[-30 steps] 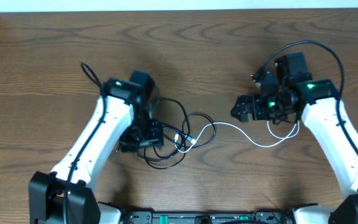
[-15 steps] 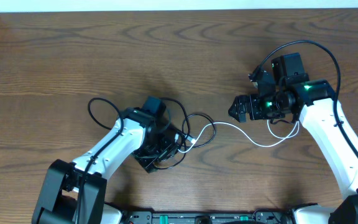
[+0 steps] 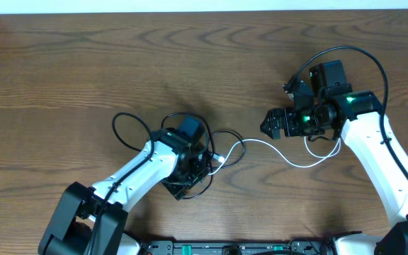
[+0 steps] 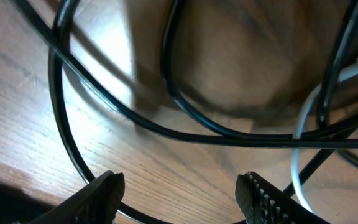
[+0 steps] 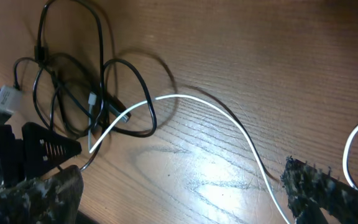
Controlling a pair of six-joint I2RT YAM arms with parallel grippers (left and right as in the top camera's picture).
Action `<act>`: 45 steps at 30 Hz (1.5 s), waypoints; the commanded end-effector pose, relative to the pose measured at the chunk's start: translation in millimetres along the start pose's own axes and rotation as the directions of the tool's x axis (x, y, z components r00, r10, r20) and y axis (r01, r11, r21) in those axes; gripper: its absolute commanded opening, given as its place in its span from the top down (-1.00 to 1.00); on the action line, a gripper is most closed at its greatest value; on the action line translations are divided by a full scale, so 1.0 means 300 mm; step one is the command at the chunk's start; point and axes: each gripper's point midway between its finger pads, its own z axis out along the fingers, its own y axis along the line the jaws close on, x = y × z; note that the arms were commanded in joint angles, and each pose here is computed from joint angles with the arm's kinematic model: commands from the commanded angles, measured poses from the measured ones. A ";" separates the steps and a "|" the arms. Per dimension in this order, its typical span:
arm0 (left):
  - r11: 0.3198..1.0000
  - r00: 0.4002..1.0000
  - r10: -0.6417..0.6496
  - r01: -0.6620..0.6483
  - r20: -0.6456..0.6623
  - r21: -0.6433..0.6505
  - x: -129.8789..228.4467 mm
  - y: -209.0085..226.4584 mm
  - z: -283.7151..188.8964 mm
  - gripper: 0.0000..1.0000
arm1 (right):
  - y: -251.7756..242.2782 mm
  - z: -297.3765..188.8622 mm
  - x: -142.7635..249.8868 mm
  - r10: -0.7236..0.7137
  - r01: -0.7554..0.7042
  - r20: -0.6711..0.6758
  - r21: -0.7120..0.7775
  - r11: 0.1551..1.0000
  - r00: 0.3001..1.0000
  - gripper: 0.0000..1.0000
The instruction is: Untangle cables
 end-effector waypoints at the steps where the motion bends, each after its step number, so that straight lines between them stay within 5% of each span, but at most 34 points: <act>1: 0.996 0.998 -0.064 0.065 0.004 -0.055 0.007 0.045 0.005 -0.23 | 0.003 0.011 0.009 -0.002 0.002 -0.012 -0.006 1.000 1.000 -0.98; 17: 0.979 0.994 -0.102 0.094 -0.031 -0.180 0.047 0.145 -0.007 -0.19 | 0.003 0.011 0.009 -0.002 0.002 -0.012 -0.005 1.000 1.000 -0.99; 31: 0.983 0.995 -0.095 0.097 0.019 -0.157 0.042 0.148 0.063 -0.20 | 0.002 0.011 0.021 0.004 -0.004 -0.026 -0.004 1.000 1.000 -0.99; 33: 0.988 0.995 -0.083 0.089 0.050 -0.128 0.020 0.124 0.066 -0.04 | 0.002 0.011 0.021 0.004 -0.004 -0.026 -0.004 1.000 1.000 -0.98; 36: 0.995 0.990 -0.036 0.048 0.140 -0.085 -0.041 0.085 0.063 0.75 | 0.002 0.011 0.021 0.004 -0.005 -0.027 -0.005 1.000 1.000 -0.99; 37: 0.997 0.986 -0.021 0.034 0.165 -0.074 -0.057 0.072 0.059 0.85 | 0.002 0.011 0.023 0.005 -0.005 -0.029 -0.004 1.000 1.000 -0.98; 45: 0.967 0.913 0.230 -0.254 0.336 0.029 -0.171 -0.123 -0.138 0.86 | 0.006 0.013 -0.017 -0.015 0.016 0.017 -0.010 1.000 1.000 -0.99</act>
